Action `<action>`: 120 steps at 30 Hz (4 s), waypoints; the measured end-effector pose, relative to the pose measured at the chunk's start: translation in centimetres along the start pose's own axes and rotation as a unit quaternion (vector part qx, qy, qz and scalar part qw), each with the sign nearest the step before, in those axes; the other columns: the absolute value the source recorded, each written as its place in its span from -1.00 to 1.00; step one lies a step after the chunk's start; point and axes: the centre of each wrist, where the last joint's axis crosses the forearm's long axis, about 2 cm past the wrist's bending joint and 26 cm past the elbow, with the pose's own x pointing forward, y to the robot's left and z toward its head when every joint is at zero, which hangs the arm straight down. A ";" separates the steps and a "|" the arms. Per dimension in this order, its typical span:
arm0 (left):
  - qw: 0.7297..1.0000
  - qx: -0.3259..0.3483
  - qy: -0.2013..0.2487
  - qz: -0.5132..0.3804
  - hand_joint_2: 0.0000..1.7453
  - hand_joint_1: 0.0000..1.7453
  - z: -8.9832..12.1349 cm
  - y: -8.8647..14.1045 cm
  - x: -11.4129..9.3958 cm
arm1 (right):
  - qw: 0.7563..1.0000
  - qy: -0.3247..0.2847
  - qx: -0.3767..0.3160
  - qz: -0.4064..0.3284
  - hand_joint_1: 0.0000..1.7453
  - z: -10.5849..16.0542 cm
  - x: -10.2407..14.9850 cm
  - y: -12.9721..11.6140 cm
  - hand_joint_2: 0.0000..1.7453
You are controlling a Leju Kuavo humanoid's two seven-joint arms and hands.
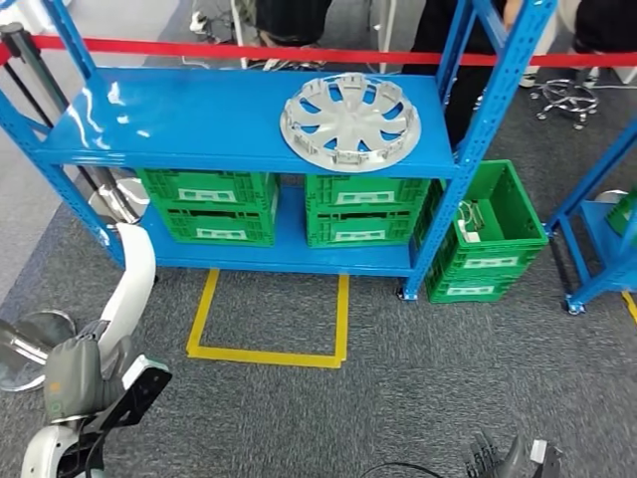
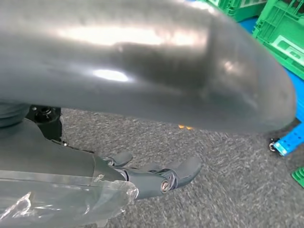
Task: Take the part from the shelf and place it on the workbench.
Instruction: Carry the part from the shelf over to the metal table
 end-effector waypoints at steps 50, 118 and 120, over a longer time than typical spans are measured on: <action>1.000 0.001 0.001 -0.001 1.00 1.00 0.2 0.1 -0.1 | 1.000 0.004 -0.011 -0.002 -1.00 0.1 0.1 -0.5 -1.00; 0.990 0.100 -0.032 0.099 1.00 1.00 -2.3 -2.2 1.4 | 0.961 0.217 -0.139 0.104 -1.00 4.3 -2.9 -1.4 -1.00; 0.989 0.100 -0.031 0.100 1.00 1.00 -2.4 -2.3 1.4 | 0.961 0.218 -0.138 0.103 -1.00 4.3 -3.0 -1.3 -1.00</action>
